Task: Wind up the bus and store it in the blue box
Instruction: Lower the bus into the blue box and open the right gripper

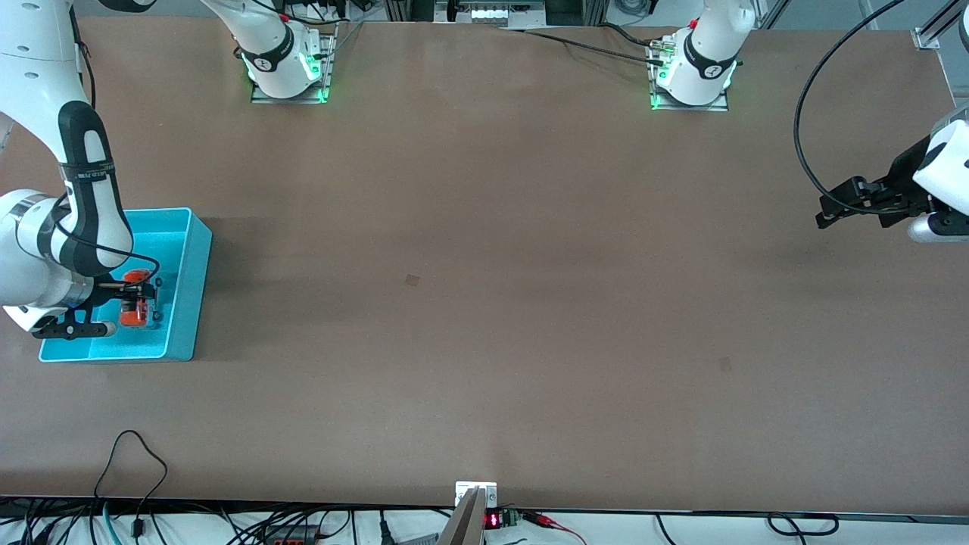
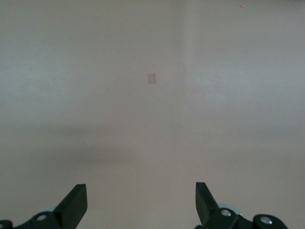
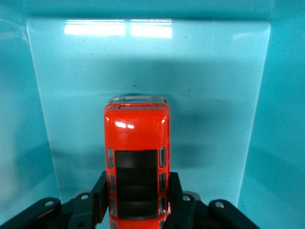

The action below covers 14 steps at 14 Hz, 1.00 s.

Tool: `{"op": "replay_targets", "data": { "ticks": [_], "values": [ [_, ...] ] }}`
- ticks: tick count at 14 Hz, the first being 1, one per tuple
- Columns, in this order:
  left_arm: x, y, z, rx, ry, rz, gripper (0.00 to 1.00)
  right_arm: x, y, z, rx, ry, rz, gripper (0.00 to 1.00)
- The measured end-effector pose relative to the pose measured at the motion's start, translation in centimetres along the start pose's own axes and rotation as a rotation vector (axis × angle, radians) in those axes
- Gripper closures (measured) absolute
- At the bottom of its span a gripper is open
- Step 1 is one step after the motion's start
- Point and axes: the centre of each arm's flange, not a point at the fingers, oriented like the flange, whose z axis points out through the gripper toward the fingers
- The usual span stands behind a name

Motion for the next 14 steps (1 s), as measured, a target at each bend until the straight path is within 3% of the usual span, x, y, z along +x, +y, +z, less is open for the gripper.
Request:
{"op": "replay_targets", "data": {
  "ticks": [5, 10, 14],
  "values": [
    [0.0, 0.0, 0.0, 0.000, 0.000, 0.000, 0.00, -0.1, 0.2, 0.4, 0.002, -0.010, 0.003, 0.48],
    [0.0, 0.0, 0.0, 0.000, 0.000, 0.000, 0.00, -1.5, 0.8, 1.4, 0.038, -0.105, 0.017, 0.48],
    [0.0, 0.0, 0.0, 0.000, 0.000, 0.000, 0.00, -1.7, 0.6, 1.6, 0.044, -0.123, 0.016, 0.48]
  ]
}}
